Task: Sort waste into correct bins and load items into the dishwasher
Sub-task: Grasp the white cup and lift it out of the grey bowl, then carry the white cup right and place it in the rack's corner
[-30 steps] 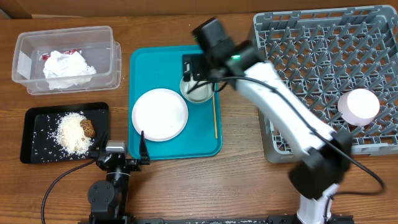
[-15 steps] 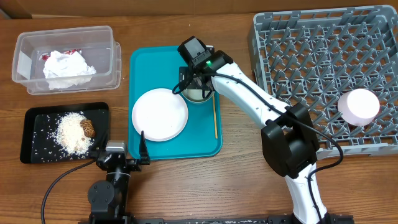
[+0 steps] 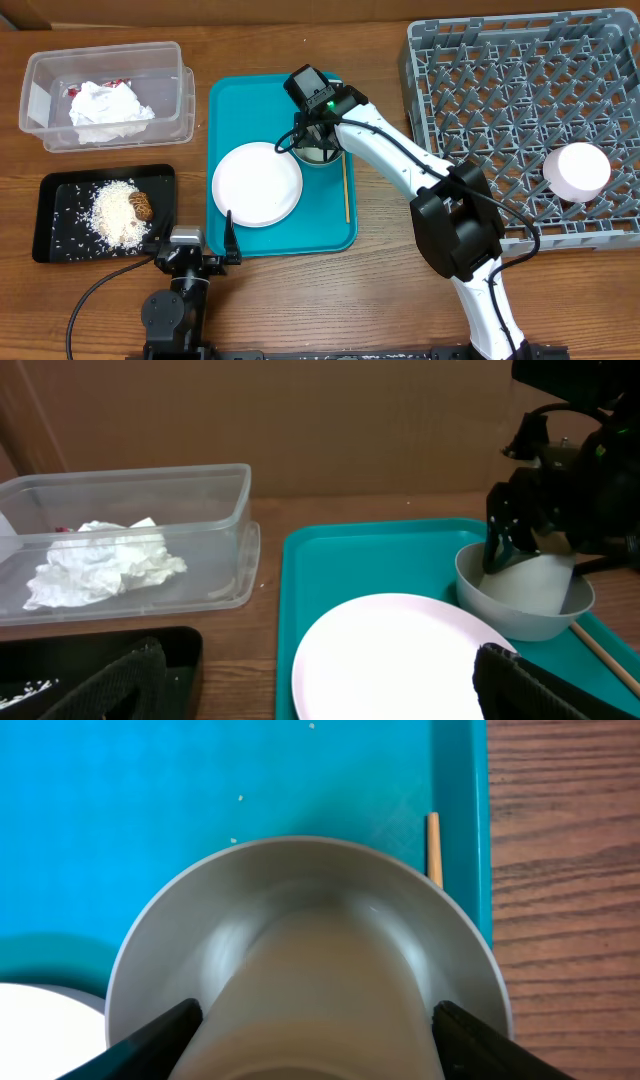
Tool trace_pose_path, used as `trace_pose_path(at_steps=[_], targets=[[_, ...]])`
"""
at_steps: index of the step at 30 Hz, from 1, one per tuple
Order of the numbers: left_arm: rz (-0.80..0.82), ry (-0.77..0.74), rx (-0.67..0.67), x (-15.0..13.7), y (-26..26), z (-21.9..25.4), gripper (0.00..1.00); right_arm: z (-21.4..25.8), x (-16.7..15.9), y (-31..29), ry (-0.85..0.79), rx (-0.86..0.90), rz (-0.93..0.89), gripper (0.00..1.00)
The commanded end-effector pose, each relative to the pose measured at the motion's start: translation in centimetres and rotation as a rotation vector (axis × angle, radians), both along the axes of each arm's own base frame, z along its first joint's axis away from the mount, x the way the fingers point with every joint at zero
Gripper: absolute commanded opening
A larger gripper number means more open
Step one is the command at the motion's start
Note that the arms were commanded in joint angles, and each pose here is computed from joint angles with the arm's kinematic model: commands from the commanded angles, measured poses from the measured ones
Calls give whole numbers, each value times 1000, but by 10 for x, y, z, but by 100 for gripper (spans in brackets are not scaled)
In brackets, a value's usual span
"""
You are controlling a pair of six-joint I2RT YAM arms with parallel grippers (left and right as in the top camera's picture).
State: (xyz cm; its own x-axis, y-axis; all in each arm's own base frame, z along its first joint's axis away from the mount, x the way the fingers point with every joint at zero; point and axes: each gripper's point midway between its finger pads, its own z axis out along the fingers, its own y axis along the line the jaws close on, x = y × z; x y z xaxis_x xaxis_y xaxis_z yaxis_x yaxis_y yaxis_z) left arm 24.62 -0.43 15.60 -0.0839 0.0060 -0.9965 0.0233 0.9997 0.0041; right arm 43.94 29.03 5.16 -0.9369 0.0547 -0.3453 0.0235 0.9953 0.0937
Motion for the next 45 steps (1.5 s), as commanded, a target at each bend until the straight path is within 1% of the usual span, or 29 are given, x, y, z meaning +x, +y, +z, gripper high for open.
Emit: trace_pose_path(at_steps=[1,3,5,9,12,14,17,20,22,26,28,31,37,41,45], targets=[[17,-9,-5,0,3,0,100,9,0,1,-7,-4,-3,67],[17,-9,-5,0,3,0,100,22,1,1,-17,2,-4,61],[16,-9,-5,0,3,0,100,38,5,1,-38,16,-4,58],[17,-9,-5,0,3,0,100,84,15,-6,-99,35,-28,58],[17,-9,-5,0,3,0,100,131,28,-34,-170,31,-90,58],[17,-9,-5,0,3,0,100,163,38,-63,-222,21,-147,58],[17,-9,-5,0,3,0,100,210,50,-125,-302,-21,-252,58],[17,-9,-5,0,3,0,100,246,56,-206,-352,-66,-386,59],[17,-9,-5,0,3,0,100,257,56,-263,-358,-84,-480,59],[17,-9,-5,0,3,0,100,253,41,-385,-316,-141,-717,59],[17,-9,-5,0,3,0,100,242,30,-434,-278,-155,-790,59],[16,-9,-5,0,3,0,100,223,14,-489,-228,-90,-894,59],[16,-9,-5,0,3,0,100,184,-20,-563,-167,41,-1043,59],[17,-9,-5,0,3,0,100,158,-35,-590,-142,103,-1105,59],[17,-9,-5,0,3,0,100,142,-37,-600,-143,144,-1118,60]])
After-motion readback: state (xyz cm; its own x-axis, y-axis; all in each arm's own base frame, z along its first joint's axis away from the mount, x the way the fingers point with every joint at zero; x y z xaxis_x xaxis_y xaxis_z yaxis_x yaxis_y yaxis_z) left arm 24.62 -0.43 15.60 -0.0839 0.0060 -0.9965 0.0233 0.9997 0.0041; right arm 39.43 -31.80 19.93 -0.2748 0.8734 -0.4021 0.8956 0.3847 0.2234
